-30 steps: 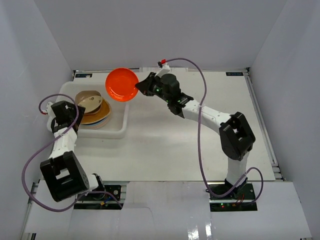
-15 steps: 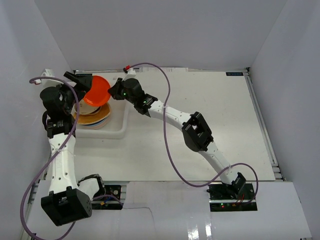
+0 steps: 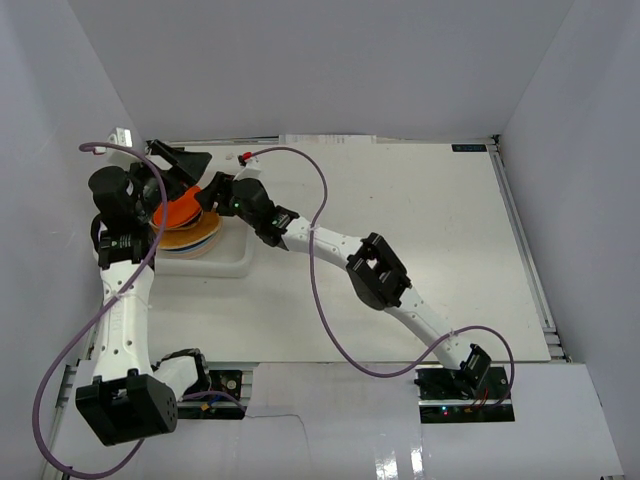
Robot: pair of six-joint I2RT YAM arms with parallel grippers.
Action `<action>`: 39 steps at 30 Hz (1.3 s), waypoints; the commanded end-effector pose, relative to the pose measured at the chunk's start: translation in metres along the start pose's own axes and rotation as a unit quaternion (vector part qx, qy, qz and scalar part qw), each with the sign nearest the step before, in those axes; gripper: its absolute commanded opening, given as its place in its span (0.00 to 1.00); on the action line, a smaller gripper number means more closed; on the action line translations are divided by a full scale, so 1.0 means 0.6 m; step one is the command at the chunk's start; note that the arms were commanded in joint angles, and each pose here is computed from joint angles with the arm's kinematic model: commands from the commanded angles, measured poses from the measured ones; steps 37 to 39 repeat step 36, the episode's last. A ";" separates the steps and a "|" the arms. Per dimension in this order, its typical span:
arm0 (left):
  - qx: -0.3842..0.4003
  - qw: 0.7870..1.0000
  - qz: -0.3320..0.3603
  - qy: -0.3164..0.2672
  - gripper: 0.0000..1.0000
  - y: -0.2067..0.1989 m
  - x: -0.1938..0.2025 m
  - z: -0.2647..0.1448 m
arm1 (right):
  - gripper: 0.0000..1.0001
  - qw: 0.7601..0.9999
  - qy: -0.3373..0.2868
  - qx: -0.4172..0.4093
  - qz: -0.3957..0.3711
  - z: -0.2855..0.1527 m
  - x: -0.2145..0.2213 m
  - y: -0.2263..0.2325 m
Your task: Place the plates into the plastic bin on the countertop
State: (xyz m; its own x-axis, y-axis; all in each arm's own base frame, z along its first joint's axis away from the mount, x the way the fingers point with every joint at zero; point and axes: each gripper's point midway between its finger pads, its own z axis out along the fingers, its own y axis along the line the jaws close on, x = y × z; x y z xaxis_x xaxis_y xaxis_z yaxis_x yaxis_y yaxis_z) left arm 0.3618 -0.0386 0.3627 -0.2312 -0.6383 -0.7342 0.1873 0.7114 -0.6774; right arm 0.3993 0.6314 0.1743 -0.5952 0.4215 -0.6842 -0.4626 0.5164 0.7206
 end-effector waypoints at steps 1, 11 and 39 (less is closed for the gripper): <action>0.044 0.999 0.012 -0.007 0.98 -0.054 -0.017 -0.014 | 0.72 0.994 -0.078 -0.076 0.002 -0.039 -0.131 0.122; 0.118 0.993 0.002 0.029 0.98 -0.118 0.006 -0.051 | 0.86 0.989 -0.060 -0.098 -0.089 -0.190 -0.166 0.139; 0.334 0.920 0.101 0.177 0.98 -0.175 0.232 -0.193 | 0.90 0.941 -0.169 0.053 -0.289 -0.782 -0.226 -0.105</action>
